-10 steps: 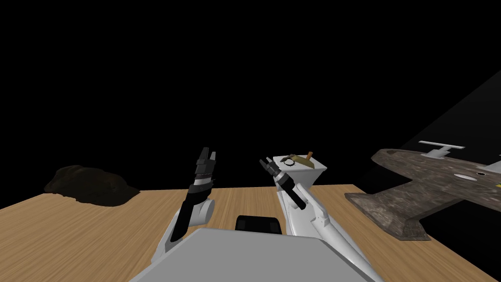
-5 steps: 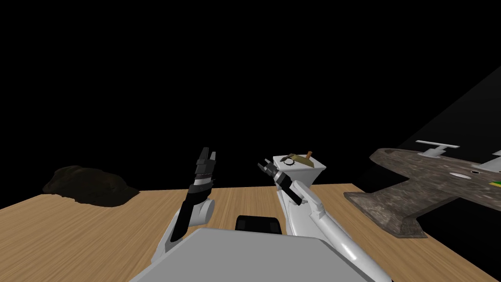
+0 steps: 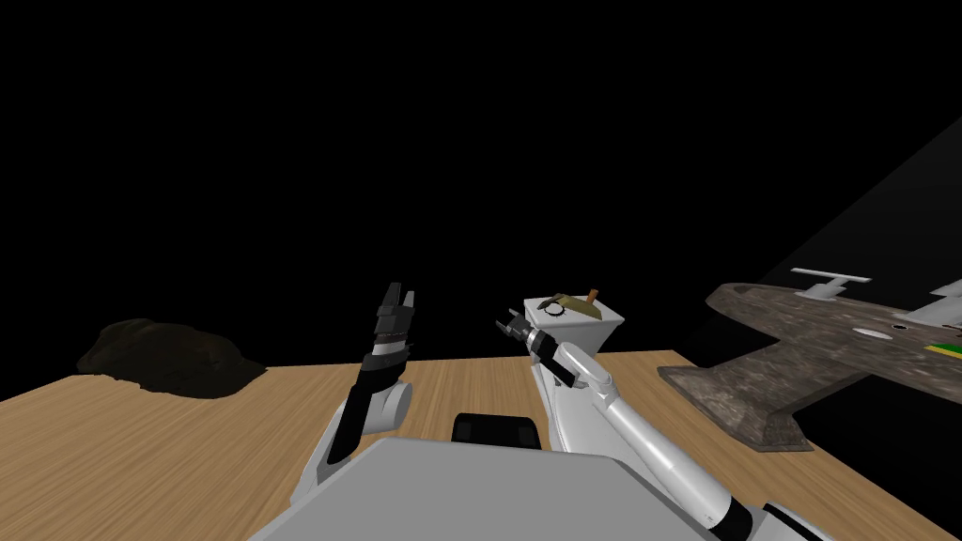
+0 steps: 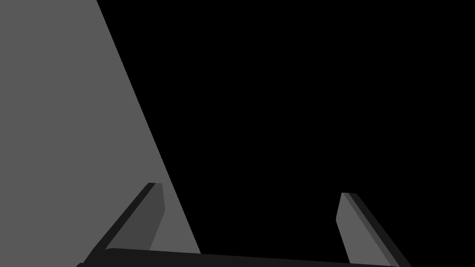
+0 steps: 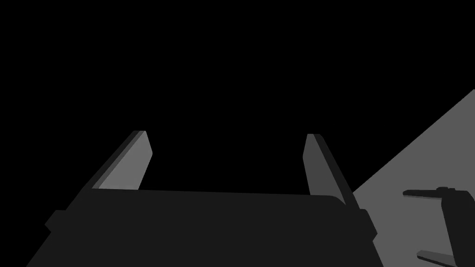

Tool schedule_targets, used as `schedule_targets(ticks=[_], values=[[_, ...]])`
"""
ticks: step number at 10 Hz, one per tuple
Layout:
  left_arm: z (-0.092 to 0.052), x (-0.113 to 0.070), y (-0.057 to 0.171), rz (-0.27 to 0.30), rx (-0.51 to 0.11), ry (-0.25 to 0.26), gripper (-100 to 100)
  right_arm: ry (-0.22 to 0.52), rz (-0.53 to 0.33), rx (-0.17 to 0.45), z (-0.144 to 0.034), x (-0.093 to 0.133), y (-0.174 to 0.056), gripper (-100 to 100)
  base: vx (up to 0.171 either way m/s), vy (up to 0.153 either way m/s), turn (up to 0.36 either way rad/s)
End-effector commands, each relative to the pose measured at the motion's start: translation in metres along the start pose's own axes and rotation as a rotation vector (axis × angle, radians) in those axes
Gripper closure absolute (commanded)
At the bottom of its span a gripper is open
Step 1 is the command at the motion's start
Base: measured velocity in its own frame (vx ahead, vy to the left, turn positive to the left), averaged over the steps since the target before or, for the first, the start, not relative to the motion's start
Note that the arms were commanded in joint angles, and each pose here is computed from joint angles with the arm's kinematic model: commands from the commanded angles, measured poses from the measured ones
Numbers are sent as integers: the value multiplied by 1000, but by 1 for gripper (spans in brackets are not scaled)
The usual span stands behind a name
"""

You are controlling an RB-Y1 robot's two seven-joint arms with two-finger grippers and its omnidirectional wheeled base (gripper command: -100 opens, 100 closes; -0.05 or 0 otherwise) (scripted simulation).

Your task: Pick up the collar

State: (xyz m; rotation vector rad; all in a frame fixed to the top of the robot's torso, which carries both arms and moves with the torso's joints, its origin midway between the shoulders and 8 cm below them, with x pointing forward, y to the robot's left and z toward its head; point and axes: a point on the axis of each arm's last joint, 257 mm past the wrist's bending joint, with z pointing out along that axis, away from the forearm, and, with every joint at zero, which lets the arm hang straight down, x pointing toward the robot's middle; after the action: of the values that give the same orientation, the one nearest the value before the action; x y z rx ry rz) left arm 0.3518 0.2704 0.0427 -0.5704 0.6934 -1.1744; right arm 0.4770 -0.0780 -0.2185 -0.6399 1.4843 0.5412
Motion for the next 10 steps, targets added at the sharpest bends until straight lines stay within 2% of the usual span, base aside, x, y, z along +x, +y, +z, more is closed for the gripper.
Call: schedule_targets(ticks=[1,2,3,4,5,6,7,8,9,10], values=[[0,0,0,0,0,0,0,39,-59,-1,0,13,-5,-100,-11,11,-6],[0,0,0,0,0,0,0,87,-133,-8,1,26,-14,-100,-12,11,-12],[0,0,0,0,0,0,0,104,-149,-6,-1,33,-16,-100,-11,8,-7],[0,0,0,0,0,0,0,150,-225,-13,-1,46,-26,-100,-17,10,-14],[0,0,0,0,0,0,0,169,-239,-10,-3,53,-29,-100,-13,9,-7],[0,0,0,0,0,0,0,218,-317,-15,-5,66,-42,-100,-13,9,-15],[0,0,0,0,0,0,0,234,-330,-13,-7,72,-45,-100,-10,8,-6],[0,0,0,0,0,0,0,284,-408,-16,-11,84,-60,-100,-12,10,-12],[0,0,0,0,0,0,0,298,-420,-15,-13,89,-63,-100,-10,9,-5],[0,0,0,0,0,0,0,339,-504,-23,-15,96,-77,-100,-11,11,-12]])
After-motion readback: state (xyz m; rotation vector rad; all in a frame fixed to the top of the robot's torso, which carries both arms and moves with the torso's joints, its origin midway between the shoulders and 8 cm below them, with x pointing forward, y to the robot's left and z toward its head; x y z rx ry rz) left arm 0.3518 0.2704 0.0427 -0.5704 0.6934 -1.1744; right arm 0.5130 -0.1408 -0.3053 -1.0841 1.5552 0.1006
